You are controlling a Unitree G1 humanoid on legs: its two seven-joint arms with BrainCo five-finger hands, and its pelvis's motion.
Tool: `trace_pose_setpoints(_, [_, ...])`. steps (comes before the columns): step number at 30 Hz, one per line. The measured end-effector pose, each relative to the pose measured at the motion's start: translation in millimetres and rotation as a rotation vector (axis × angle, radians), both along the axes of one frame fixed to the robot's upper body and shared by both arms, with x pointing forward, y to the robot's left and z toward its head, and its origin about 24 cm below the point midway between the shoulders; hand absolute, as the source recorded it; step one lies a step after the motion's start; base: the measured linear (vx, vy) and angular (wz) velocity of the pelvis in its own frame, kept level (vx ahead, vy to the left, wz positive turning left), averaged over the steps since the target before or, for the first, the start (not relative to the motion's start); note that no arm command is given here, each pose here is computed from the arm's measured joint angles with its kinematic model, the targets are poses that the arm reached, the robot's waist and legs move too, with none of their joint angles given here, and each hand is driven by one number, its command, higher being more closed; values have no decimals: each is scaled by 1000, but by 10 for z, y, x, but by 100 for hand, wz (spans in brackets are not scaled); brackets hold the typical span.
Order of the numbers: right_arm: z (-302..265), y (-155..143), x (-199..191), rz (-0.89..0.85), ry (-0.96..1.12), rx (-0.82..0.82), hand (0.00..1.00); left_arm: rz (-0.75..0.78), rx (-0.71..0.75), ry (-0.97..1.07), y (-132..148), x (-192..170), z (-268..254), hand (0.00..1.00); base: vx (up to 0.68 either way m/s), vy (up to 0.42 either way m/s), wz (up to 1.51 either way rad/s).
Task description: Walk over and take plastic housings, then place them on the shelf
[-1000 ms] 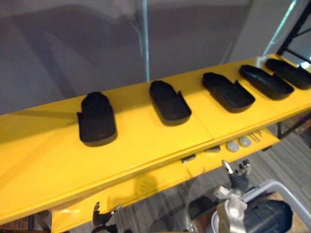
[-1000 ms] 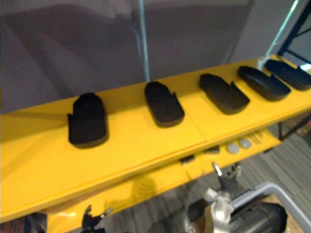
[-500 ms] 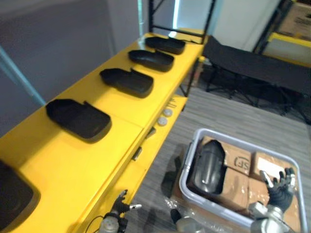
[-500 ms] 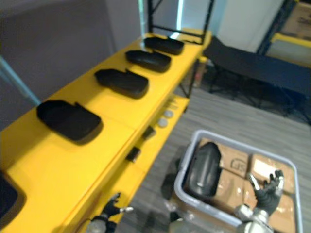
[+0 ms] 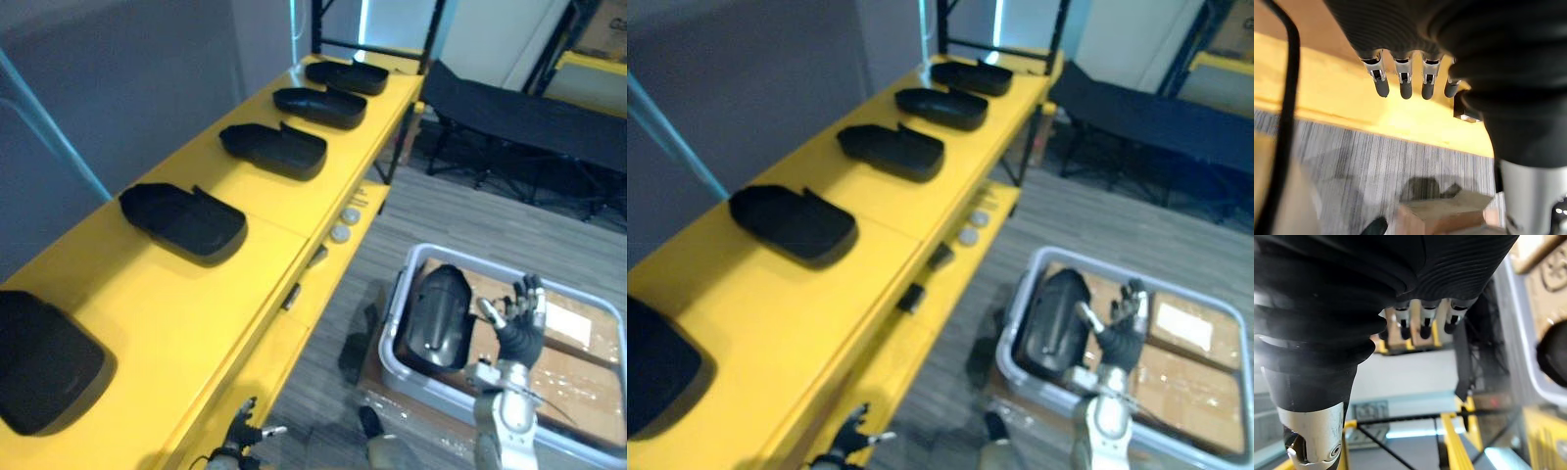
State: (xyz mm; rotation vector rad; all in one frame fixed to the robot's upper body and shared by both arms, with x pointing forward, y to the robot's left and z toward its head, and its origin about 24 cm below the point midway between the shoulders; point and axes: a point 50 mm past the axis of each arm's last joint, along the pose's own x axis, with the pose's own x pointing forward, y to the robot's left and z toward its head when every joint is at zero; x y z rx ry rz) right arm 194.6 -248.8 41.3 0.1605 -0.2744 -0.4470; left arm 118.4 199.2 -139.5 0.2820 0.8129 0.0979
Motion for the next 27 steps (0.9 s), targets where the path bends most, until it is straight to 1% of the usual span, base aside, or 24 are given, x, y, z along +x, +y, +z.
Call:
trace_pose_setpoints(2, [94,81,151,66,-42,-9,0,98,19,7,142,-33,6,0,-71,-237,-130])
trace_pose_setpoints(3, [184,180,295,118,-81,-17,0,164,32,16,239,-101,4,0,289,-145,-130])
trace_pose_setpoints(5, [274,347,532,183,-117,-22,0,230,52,44,359,-199,-5,0,419,-119,-114])
trace_pose_setpoints(6, [293,494,710,232,-111,-37,0,273,68,79,445,-313,-18,0,239,-144,-96])
trace_pose_setpoints(7, [311,617,805,274,-107,-58,0,301,86,93,529,-383,-11,0,105,-149,-122])
trace_pose_setpoints(8, [351,817,896,333,-115,-84,0,349,90,119,577,-474,-23,0,-72,-145,-109])
trace_pose_setpoints(10, [501,1018,988,379,-171,-110,0,390,93,166,604,-633,-60,0,9,-79,-111])
trace_pose_setpoints(11, [511,1039,992,378,-170,-145,0,425,93,169,660,-669,-52,0,66,-62,-59])
trace_pose_setpoints(14, [554,1061,1039,365,-165,-172,0,438,105,208,713,-833,-58,0,173,34,-29])
trace_pose_setpoints(16, [656,1056,1091,366,-188,-186,0,445,103,184,776,-797,-30,0,64,-70,-30])
trace_pose_setpoints(18, [717,1010,1112,355,-195,-194,0,442,83,128,767,-642,-9,0,-59,-266,-18])
trace_pose_setpoints(20, [712,851,1088,314,-179,-173,0,471,47,30,751,-420,46,0,-18,-512,26])
trace_pose_setpoints(21, [695,782,1070,299,-169,-175,0,475,31,10,691,-388,44,0,5,-510,53])
trace_pose_setpoints(22, [629,620,1007,266,-138,-179,0,481,-20,-8,481,-333,9,0,-65,-419,47])
trace_pose_setpoints(23, [484,488,905,236,-79,-180,0,510,-74,20,279,-393,-58,0,-85,-374,33])
trace_pose_setpoints(24, [407,434,847,219,-47,-179,0,531,-92,43,198,-462,-90,0,-104,-304,-8])
trace_pose_setpoints(25, [252,350,683,186,14,-182,0,569,-108,75,95,-604,-127,0,-28,-192,-34])
trace_pose_setpoints(27, [114,249,489,146,58,-161,0,576,-73,98,69,-764,-136,0,2,-137,-56])
